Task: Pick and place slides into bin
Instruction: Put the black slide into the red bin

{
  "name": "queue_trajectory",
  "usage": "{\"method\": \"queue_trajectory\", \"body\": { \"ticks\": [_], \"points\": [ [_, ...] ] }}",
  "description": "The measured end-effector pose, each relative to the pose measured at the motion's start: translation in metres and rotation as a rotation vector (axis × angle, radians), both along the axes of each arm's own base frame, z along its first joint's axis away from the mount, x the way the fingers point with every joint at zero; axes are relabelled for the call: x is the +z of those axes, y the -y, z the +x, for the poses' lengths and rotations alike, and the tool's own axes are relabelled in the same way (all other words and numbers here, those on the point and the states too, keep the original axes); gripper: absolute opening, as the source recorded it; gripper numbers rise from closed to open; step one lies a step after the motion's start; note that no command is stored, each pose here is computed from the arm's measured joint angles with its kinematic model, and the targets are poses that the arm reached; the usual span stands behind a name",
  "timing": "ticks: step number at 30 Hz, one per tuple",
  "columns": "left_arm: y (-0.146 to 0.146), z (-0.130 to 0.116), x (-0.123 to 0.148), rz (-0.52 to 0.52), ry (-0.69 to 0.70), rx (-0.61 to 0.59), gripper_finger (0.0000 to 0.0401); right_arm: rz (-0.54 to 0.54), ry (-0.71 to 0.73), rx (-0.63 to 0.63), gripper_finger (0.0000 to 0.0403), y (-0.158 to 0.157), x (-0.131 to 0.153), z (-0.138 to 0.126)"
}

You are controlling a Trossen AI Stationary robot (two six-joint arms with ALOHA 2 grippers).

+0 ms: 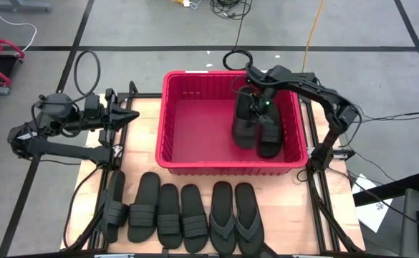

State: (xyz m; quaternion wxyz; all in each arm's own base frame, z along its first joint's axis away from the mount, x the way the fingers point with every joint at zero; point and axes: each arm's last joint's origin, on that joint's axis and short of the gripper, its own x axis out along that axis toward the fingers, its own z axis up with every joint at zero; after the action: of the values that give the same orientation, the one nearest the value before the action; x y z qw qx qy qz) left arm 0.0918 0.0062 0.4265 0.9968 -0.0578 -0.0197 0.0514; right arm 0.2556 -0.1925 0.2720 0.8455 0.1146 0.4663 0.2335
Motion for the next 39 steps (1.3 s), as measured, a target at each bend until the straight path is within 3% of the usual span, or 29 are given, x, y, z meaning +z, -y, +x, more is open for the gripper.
{"method": "queue_trajectory", "body": {
  "ticks": [4, 9, 15, 29, 39],
  "points": [
    [0.0, 0.0, 0.0, 0.004, 0.0, 0.001, 0.0021, -0.083, -0.123, 0.014, 0.0002, 0.005, -0.015, 0.004],
    [0.0, 0.0, 0.0, 0.005, -0.001, 0.001, 0.0021, -0.067, -0.129, 0.051, 0.0002, 0.007, -0.024, 0.007],
    [0.0, 0.0, 0.0, 0.004, 0.0, 0.001, 0.0021, 0.021, -0.081, 0.057, 0.0002, 0.009, -0.034, 0.013],
    [-0.001, 0.0, 0.0, 0.003, 0.0, 0.043, 0.0021, 0.139, -0.23, 0.048, 0.0004, 0.025, -0.077, 0.012],
    [-0.001, 0.0, 0.0, 0.002, 0.0, 0.04, 0.0021, 0.187, -0.208, 0.0, 0.0003, 0.037, -0.084, 0.006]
  ]
}}
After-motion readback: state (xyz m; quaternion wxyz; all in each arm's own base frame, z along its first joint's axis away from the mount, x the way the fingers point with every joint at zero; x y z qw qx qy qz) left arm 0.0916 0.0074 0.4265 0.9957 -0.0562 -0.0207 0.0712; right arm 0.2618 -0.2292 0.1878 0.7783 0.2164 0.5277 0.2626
